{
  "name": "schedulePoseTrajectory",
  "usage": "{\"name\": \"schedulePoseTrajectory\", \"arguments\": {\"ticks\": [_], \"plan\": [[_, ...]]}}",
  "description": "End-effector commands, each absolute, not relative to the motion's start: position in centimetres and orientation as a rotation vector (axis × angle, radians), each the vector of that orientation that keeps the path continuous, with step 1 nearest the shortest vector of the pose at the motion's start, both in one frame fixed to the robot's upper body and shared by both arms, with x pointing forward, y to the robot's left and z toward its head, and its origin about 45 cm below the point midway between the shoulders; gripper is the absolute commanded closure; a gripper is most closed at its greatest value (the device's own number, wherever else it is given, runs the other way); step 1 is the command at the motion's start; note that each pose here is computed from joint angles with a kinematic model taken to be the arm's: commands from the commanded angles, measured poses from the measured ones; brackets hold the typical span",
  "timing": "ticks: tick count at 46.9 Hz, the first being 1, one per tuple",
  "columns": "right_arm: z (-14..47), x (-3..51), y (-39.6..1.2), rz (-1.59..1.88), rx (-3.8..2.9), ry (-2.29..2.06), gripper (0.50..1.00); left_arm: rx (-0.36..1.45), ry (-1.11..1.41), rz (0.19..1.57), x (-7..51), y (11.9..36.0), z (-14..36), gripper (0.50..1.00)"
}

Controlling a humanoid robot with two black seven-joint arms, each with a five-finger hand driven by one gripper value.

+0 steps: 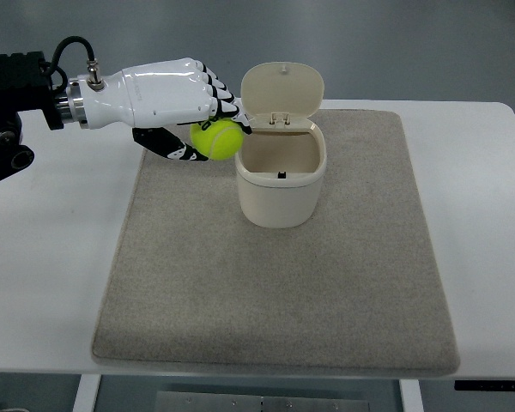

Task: Put tennis ball into box with left hand
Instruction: 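Lift the ball with the left hand and carry it over the cream bin, then open the left hand fingers to drop the ball into the bin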

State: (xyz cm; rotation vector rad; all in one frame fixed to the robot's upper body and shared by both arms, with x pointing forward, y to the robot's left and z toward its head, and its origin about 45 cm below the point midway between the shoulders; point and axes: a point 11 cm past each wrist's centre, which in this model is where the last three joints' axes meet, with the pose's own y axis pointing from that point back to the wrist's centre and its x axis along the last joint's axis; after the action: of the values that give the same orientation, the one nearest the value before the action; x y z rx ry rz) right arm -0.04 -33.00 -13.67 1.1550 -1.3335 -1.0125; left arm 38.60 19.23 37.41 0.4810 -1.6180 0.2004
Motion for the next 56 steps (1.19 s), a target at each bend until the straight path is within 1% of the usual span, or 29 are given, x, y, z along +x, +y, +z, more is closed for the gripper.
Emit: {"name": "schedulePoseTrajectory", "arguments": {"ticks": [1,6,12,20,22,25,27,36,37,38,39,44,46,50,51,53,54,56], "plan": [[-13.7,0.0,-33.0,-1.012,1.155,-1.333,0.599,0.467,-1.608,0.184,39.2,17.5,37.3,1.000],[-13.7,0.0,-33.0,-1.012,1.155,-1.333,0.599,0.478,-1.598,0.183,39.8,17.0,37.1,1.000],[-13.7,0.0,-33.0,-1.013,1.157,-1.334,0.599,0.442,-1.591,0.164,39.6,15.2,36.6,1.000],[-13.7,0.0,-33.0,-1.013,1.157,-1.334,0.599,0.448,-1.578,0.175,40.4,14.6,36.0,0.999],[-13.7,0.0,-33.0,-1.014,1.156,-1.333,0.599,0.452,-1.577,0.178,40.6,14.4,35.8,0.956],[-13.7,0.0,-33.0,-1.012,1.155,-1.333,0.599,0.471,-1.590,0.170,41.0,14.3,35.4,0.909],[-13.7,0.0,-33.0,-1.014,1.156,-1.333,0.599,0.473,-1.596,0.158,41.1,14.0,35.1,0.862],[-13.7,0.0,-33.0,-1.013,1.157,-1.334,0.599,0.468,-1.597,0.153,41.0,13.6,34.8,0.840],[-13.7,0.0,-33.0,-1.014,1.156,-1.333,0.599,0.467,-1.597,0.154,41.0,13.6,34.9,0.830],[-13.7,0.0,-33.0,-1.012,1.155,-1.333,0.599,0.466,-1.594,0.157,41.0,13.6,34.9,0.804],[-13.7,0.0,-33.0,-1.012,1.155,-1.333,0.599,0.463,-1.592,0.158,41.0,13.5,34.9,0.791],[-13.7,0.0,-33.0,-1.014,1.156,-1.333,0.599,0.447,-1.580,0.161,40.9,13.0,34.6,0.763],[-13.7,0.0,-33.0,-1.012,1.155,-1.333,0.599,0.450,-1.579,0.163,41.0,13.0,34.6,0.733],[-13.7,0.0,-33.0,-1.012,1.155,-1.333,0.599,0.448,-1.574,0.169,41.1,13.0,34.6,0.722],[-13.7,0.0,-33.0,-1.012,1.155,-1.333,0.599,0.449,-1.572,0.171,41.1,13.1,34.6,0.699],[-13.7,0.0,-33.0,-1.013,1.157,-1.334,0.599,0.448,-1.574,0.171,41.1,13.0,34.7,0.594],[-13.7,0.0,-33.0,-1.014,1.156,-1.333,0.599,0.449,-1.573,0.170,41.1,13.0,34.6,0.558],[-13.7,0.0,-33.0,-1.012,1.155,-1.333,0.599,0.449,-1.572,0.169,41.1,13.1,34.5,0.549]]}}
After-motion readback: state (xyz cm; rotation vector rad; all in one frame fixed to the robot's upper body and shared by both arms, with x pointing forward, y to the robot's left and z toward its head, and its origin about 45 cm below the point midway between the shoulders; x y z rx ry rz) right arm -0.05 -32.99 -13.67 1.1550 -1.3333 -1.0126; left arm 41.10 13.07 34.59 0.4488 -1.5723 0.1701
